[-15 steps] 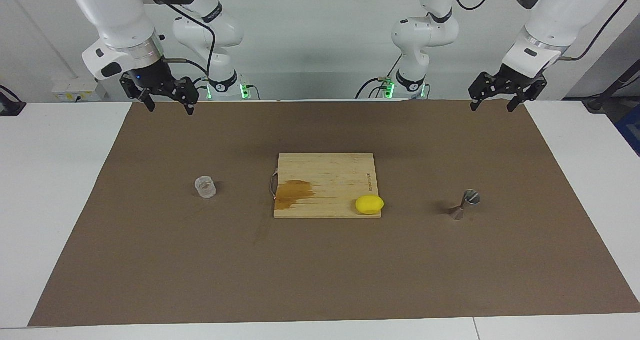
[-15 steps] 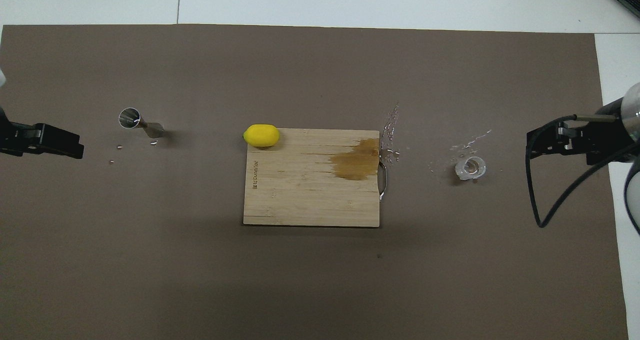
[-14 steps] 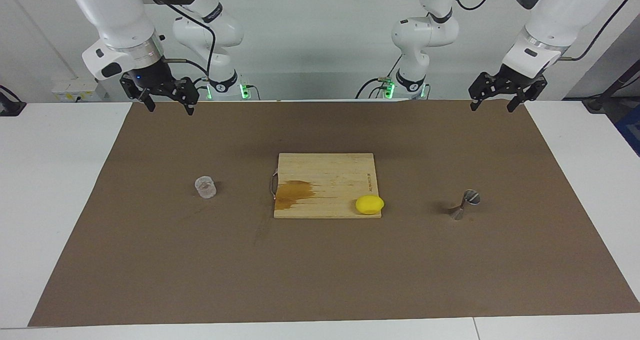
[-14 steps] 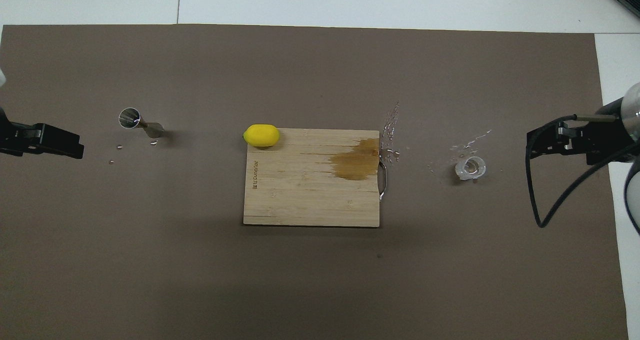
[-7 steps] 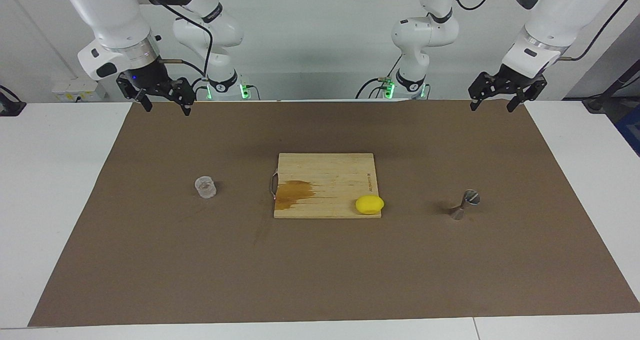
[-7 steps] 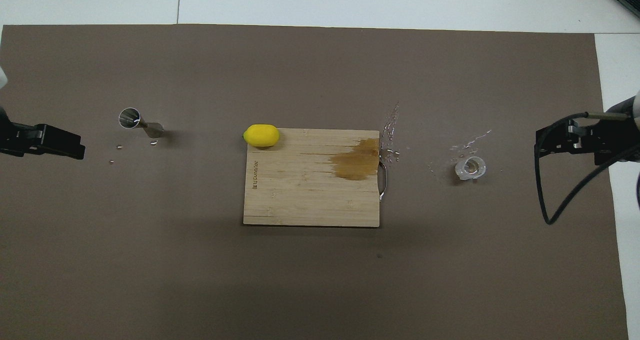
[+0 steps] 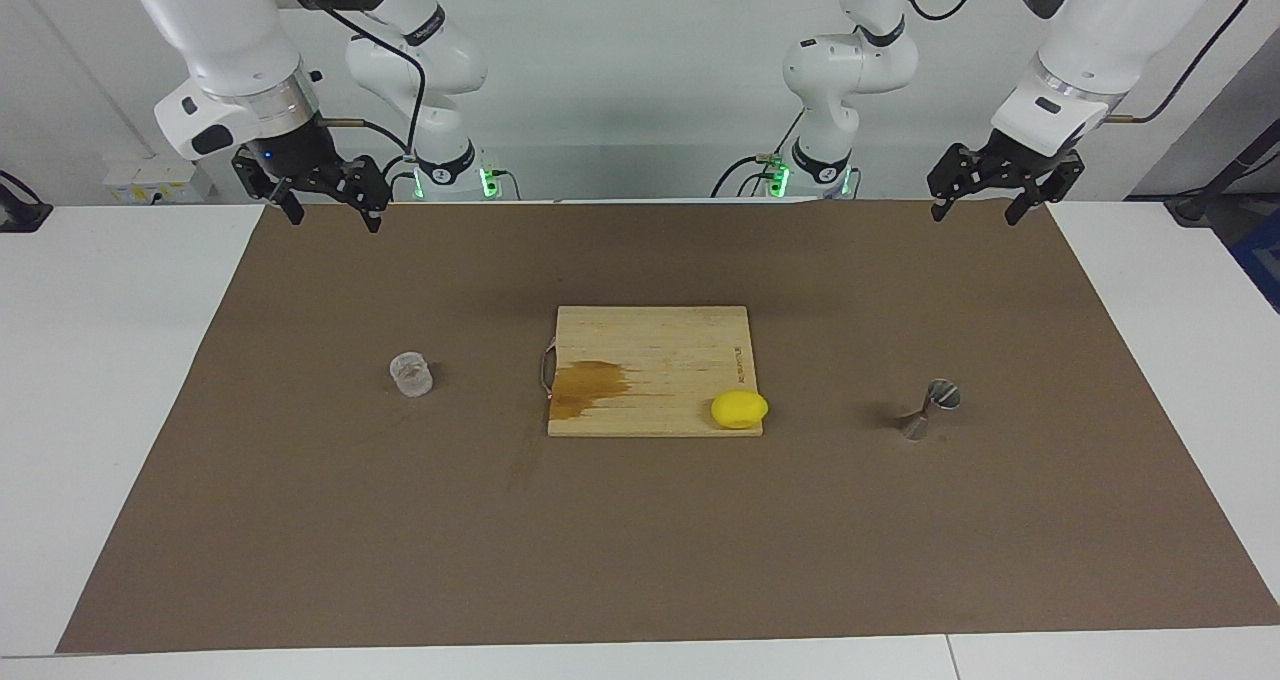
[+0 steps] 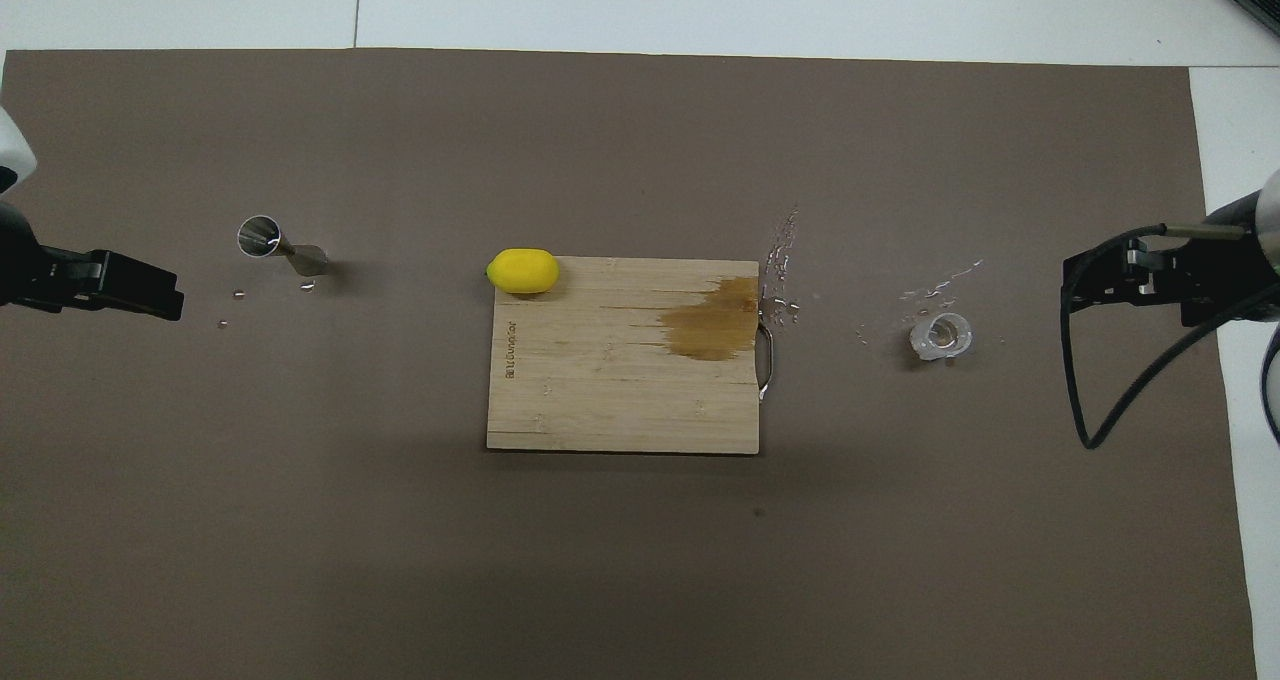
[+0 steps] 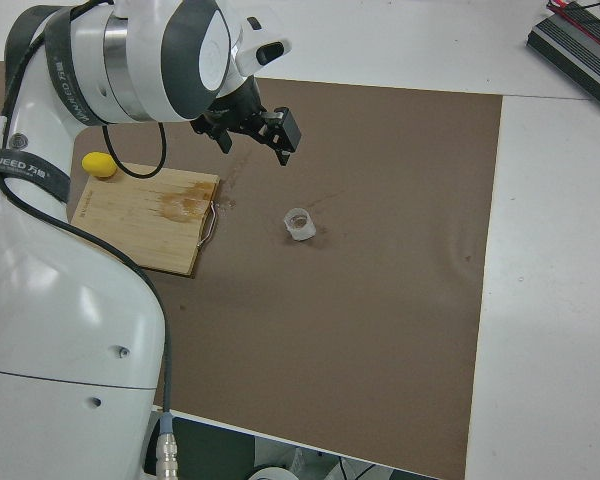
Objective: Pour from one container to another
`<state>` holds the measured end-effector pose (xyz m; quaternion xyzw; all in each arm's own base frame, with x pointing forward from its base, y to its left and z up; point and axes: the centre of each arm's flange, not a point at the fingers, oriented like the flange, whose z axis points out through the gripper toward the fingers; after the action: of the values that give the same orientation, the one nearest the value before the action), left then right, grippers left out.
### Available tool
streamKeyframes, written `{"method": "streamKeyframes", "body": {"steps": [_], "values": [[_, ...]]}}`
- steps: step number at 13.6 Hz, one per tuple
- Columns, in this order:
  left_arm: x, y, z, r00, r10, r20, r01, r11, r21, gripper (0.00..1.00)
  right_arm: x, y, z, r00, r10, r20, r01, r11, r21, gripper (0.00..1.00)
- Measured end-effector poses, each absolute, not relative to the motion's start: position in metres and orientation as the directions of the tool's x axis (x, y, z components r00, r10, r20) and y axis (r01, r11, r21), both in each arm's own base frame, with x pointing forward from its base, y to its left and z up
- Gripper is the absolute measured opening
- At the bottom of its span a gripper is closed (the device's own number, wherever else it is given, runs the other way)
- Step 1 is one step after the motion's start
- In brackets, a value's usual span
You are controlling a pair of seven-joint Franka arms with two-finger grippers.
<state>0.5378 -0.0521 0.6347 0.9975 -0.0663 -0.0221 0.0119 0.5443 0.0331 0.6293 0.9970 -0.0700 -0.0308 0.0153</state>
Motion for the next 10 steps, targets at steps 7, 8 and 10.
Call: {"method": "streamKeyframes", "body": {"steps": [7, 8, 10], "values": [[0.543, 0.004, 0.573, 0.975, -0.007, -0.222, 0.009, -0.997, 0.071, 1.0, 0.544, 0.035, 0.629, 0.989, -0.137, -0.059, -0.135, -0.99, 0.035, 1.0], [0.545, 0.02, 0.559, 0.965, 0.061, -0.254, 0.088, -0.991, 0.097, 1.0, 0.544, 0.035, 0.629, 0.989, -0.137, -0.059, -0.135, -0.99, 0.035, 1.0], [0.548, 0.048, 0.528, 0.903, 0.284, -0.322, 0.347, -0.925, 0.156, 1.0, 0.544, 0.035, 0.629, 0.989, -0.138, -0.06, -0.136, -0.99, 0.035, 1.0]]}}
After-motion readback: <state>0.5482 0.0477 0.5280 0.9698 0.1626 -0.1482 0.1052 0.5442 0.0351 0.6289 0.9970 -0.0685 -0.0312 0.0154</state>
